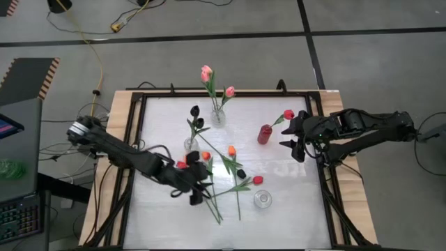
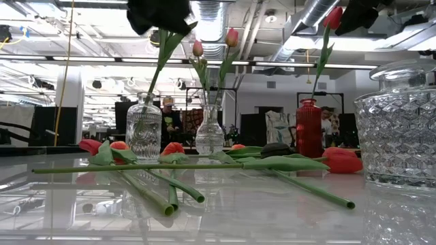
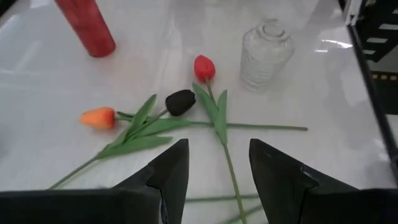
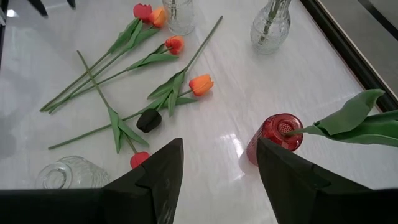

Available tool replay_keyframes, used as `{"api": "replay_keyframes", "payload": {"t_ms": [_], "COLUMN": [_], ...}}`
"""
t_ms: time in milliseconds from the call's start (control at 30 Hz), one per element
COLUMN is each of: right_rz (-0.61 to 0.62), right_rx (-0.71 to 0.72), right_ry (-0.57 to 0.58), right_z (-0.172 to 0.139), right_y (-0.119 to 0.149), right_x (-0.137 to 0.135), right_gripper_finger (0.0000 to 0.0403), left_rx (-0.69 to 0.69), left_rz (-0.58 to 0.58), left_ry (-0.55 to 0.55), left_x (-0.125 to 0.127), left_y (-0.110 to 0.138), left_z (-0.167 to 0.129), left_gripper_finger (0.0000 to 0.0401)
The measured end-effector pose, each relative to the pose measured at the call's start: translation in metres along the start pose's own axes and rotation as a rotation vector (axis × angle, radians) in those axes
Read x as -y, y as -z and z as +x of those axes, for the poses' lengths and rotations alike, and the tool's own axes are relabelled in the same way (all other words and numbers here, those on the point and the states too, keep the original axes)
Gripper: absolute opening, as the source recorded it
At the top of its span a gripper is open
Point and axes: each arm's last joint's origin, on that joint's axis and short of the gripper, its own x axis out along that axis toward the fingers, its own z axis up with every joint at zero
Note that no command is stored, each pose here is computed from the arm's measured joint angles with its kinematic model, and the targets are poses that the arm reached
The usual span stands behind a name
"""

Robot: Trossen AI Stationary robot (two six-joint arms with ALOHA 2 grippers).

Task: Sort flowers into vase by color
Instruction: Put the red tulip into the red vase

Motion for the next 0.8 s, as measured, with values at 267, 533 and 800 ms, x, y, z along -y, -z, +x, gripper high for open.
{"api": "replay_keyframes", "payload": {"t_ms": [267,533,800], "right_rz": [0.0,0.0,0.0], "right_rx": [0.0,0.0,0.0], "right_ry": [0.0,0.0,0.0], "right_z": [0.0,0.0,0.0], "right_y": [0.0,0.0,0.0], "right_x": [0.0,0.0,0.0], "right_gripper_finger": [0.023,0.023,0.023], "left_rx": [0.002,0.041,0.011], "left_rz": [0.019,0.03,0.011], "left_ry": [-0.048,-0.016,0.007], "left_x": [0.006,-0.002,-0.005], "left_y": [0.011,0.011,0.021], "left_z": [0.051,0.089,0.116], "left_gripper_finger": [0.0155,0.0155,0.0155]}}
